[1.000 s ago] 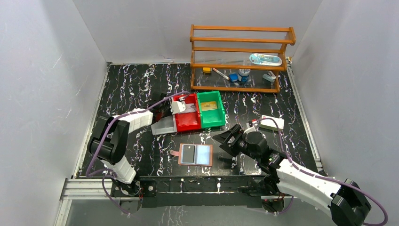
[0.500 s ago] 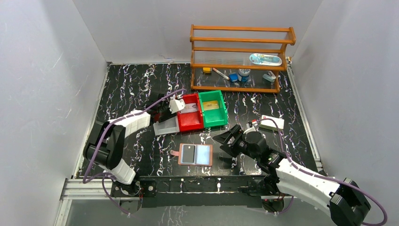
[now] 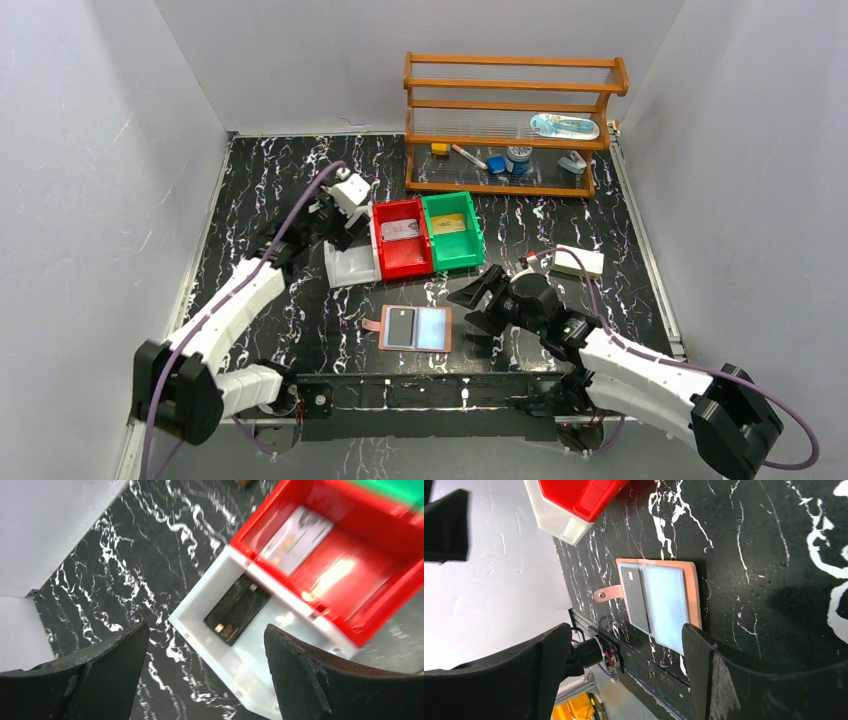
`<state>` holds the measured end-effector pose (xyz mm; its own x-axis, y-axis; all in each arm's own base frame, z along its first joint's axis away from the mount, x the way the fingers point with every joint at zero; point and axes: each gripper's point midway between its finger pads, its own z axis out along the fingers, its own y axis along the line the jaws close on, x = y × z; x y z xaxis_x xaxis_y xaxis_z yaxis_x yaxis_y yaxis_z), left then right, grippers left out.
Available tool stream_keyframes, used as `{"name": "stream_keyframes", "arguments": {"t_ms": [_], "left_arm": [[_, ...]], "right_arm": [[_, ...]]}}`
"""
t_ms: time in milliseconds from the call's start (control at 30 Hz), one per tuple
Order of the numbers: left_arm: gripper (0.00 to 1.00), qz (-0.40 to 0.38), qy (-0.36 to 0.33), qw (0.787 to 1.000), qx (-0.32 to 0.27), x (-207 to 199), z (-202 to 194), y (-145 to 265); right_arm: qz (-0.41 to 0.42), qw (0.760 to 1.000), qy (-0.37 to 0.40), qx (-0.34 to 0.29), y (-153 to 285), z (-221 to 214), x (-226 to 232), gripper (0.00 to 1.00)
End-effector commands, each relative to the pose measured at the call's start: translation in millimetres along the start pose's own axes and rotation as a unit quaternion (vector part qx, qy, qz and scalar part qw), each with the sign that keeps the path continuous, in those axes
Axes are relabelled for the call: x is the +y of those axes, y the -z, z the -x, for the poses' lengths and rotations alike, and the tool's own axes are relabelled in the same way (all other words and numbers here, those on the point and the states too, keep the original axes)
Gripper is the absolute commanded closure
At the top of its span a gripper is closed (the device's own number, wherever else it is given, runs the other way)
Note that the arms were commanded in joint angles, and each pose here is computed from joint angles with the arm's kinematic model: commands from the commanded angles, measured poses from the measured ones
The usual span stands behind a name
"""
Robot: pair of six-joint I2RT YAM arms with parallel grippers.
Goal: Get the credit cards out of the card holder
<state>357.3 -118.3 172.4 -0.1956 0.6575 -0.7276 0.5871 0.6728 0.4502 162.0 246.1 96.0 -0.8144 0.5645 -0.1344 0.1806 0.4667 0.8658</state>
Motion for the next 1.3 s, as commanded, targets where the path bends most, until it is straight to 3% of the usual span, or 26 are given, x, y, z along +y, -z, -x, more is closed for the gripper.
{"name": "stream_keyframes", "arguments": {"t_ms": [0, 167, 367, 633, 1000, 1267], "left_arm": [[0.15, -0.032, 0.180, 0.980, -0.080, -19, 38, 41], [0.05, -0.037, 0.321, 0.944, -0.062, -39, 25, 67], [0.03, -0.061, 0.401, 0.914, -0.017, -65, 7, 83], [0.02, -0.106, 0.509, 0.854, 0.007, -96, 4, 90], [0.02, -0.154, 0.599, 0.786, -0.007, -117, 14, 92], [0.13, -0.228, 0.602, 0.765, 0.042, -147, 11, 97]], "right_arm": [[0.013, 0.999, 0.029, 0.014, -1, 3, 39, 0.10], [-0.065, 0.994, 0.070, 0.058, -13, -3, 37, 0.14], [-0.106, 0.986, 0.095, 0.081, -29, -13, 40, 0.29], [-0.112, 0.982, 0.109, 0.110, -45, -38, 46, 0.33], [-0.112, 0.976, 0.118, 0.144, -61, -58, 44, 0.34], [-0.100, 0.974, 0.119, 0.164, -71, -66, 48, 0.35]]}}
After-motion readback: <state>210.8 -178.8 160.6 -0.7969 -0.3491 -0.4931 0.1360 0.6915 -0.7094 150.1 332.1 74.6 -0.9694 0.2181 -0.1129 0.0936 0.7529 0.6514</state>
